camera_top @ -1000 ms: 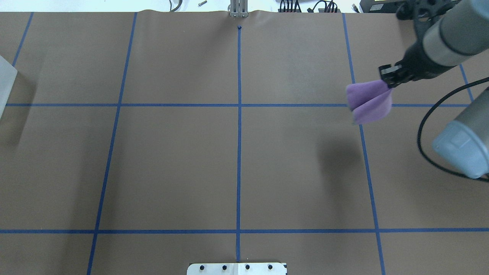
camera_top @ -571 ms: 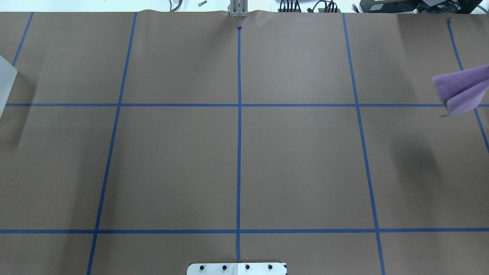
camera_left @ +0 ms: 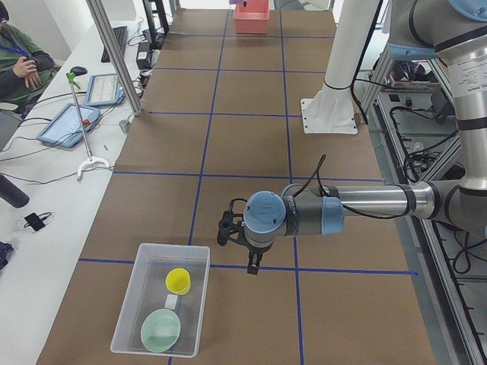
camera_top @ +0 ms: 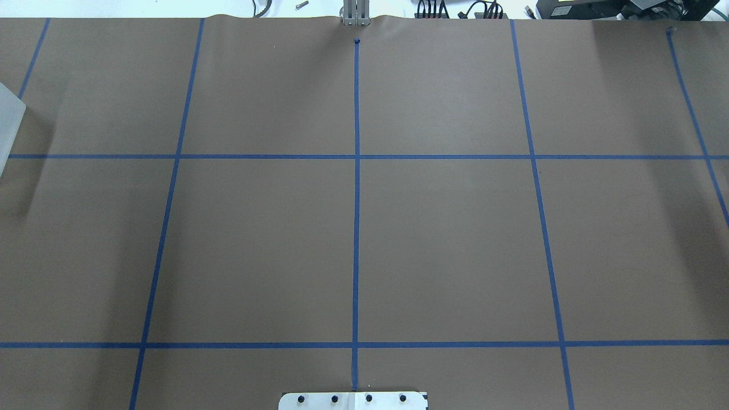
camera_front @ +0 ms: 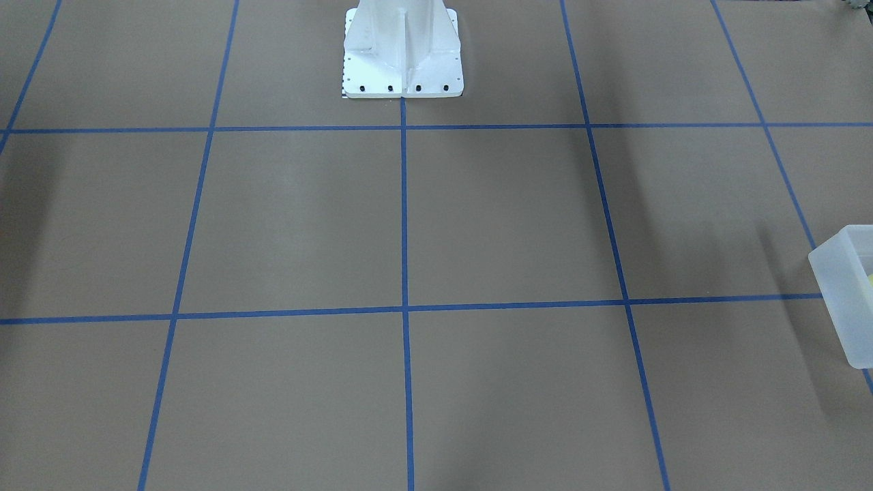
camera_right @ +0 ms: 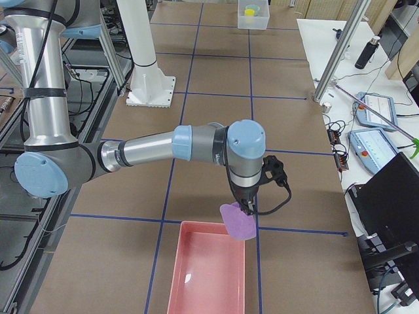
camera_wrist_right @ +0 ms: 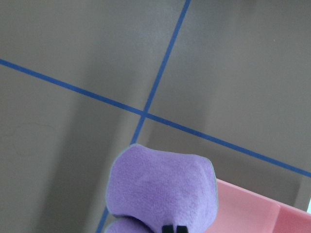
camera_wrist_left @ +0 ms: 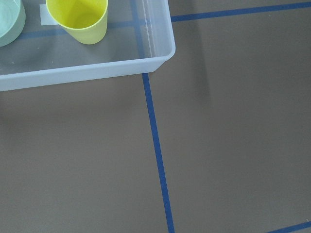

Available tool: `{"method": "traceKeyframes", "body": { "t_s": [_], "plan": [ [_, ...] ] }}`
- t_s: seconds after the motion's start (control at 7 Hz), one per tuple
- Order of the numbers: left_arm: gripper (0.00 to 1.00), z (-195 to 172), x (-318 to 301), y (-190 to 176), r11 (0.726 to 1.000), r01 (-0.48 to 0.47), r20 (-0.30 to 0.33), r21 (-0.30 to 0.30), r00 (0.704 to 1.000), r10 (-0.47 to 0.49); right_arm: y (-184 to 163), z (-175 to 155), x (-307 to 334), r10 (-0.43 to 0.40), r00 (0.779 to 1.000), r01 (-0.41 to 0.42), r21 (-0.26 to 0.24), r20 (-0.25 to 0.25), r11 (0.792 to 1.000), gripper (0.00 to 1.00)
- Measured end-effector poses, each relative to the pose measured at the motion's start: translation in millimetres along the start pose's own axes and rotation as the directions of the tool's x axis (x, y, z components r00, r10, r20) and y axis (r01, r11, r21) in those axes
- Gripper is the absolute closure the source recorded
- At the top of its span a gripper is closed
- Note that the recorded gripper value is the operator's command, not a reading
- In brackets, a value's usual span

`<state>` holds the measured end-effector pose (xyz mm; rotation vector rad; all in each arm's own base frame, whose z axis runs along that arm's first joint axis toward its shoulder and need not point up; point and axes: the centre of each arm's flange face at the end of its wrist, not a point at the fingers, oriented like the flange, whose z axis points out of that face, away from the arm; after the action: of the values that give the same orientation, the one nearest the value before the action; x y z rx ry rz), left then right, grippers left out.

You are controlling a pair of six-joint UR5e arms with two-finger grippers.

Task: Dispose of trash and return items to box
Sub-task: 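Lower the purple cloth into the pink bin and open the right gripper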

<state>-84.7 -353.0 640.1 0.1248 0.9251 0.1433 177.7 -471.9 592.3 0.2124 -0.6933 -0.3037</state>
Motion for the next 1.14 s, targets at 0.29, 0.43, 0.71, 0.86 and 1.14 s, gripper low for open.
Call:
{"method": "traceKeyframes", "body": {
  "t_s": [0.29,0.43,0.71,0.86,1.14],
  "plan": [
    [0.01,-0.1,0.4,-0.2,1.000,-0.002,0.000,0.001,1.000,0.002,69.4,43.0,33.0,0.023,0.999,-0.021,-0.037,0.031,0.999,1.00],
    [0.01,-0.1,0.4,-0.3,1.000,-0.002,0.000,0.001,1.000,0.002,94.9,60.9,34.0,0.068,0.997,-0.067,-0.027,0.026,0.997,1.00],
    [0.01,0.0,0.4,-0.3,1.000,-0.002,0.000,0.001,1.000,0.002,108.8,86.6,24.3,0.134,0.991,-0.134,0.008,0.006,0.991,1.00],
    [0.01,0.1,0.2,-0.2,1.000,-0.002,0.000,0.001,1.000,0.002,105.2,99.5,19.0,0.135,0.991,-0.135,0.002,0.004,0.991,0.97],
    [0.01,0.3,-0.1,-0.1,1.000,-0.001,-0.001,0.000,1.000,0.001,96.7,122.9,11.6,0.142,0.990,-0.142,-0.010,0.005,0.990,0.60]
  ]
}}
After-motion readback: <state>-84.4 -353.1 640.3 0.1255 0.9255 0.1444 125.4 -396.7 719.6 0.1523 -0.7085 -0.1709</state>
